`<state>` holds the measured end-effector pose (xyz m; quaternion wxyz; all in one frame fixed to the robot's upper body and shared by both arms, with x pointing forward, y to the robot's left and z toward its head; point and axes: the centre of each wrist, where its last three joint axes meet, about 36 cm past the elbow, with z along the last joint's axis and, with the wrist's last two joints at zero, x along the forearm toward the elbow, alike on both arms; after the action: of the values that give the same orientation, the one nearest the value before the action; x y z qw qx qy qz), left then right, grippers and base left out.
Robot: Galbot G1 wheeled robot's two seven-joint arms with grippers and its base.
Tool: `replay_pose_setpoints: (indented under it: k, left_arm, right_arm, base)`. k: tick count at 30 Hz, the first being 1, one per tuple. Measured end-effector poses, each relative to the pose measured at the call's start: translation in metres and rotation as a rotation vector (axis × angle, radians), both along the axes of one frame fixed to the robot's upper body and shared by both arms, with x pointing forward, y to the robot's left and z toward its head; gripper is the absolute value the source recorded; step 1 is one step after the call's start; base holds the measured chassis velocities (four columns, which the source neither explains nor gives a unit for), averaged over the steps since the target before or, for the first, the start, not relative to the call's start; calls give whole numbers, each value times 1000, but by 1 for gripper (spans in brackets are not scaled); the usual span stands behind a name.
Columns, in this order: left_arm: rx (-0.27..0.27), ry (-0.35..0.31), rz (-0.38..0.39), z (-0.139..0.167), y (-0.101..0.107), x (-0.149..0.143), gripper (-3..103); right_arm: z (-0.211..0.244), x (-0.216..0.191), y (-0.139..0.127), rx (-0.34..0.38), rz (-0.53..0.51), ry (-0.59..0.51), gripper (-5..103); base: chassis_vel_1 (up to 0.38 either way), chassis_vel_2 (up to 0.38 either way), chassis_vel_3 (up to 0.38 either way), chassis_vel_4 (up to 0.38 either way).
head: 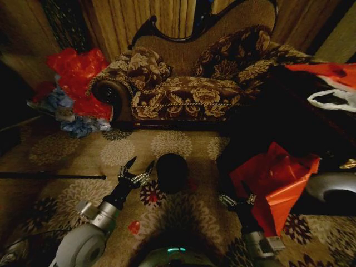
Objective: Place a garbage bag over the trash bin.
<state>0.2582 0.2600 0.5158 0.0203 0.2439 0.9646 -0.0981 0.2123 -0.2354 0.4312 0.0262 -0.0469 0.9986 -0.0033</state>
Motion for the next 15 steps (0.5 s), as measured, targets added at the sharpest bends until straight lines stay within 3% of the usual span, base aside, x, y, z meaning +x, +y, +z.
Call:
replay_pose_setpoints:
  k: [3, 8, 15]
  left_arm:
    - [26, 0, -67, 2, -2, 10, 93]
    - [28, 12, -94, 5, -3, 15, 93]
    - [-21, 54, -150, 9, -9, 22, 93]
  right_arm:
    - [-7, 1, 0, 6, -13, 0, 100]
    - [-10, 2, 2, 20, -28, -2, 100]
    - [-19, 1, 2, 7, -19, 13, 100]
  base:
    - [0, 0, 0, 0]
    - [0, 0, 0, 0]
    - [0, 0, 0, 0]
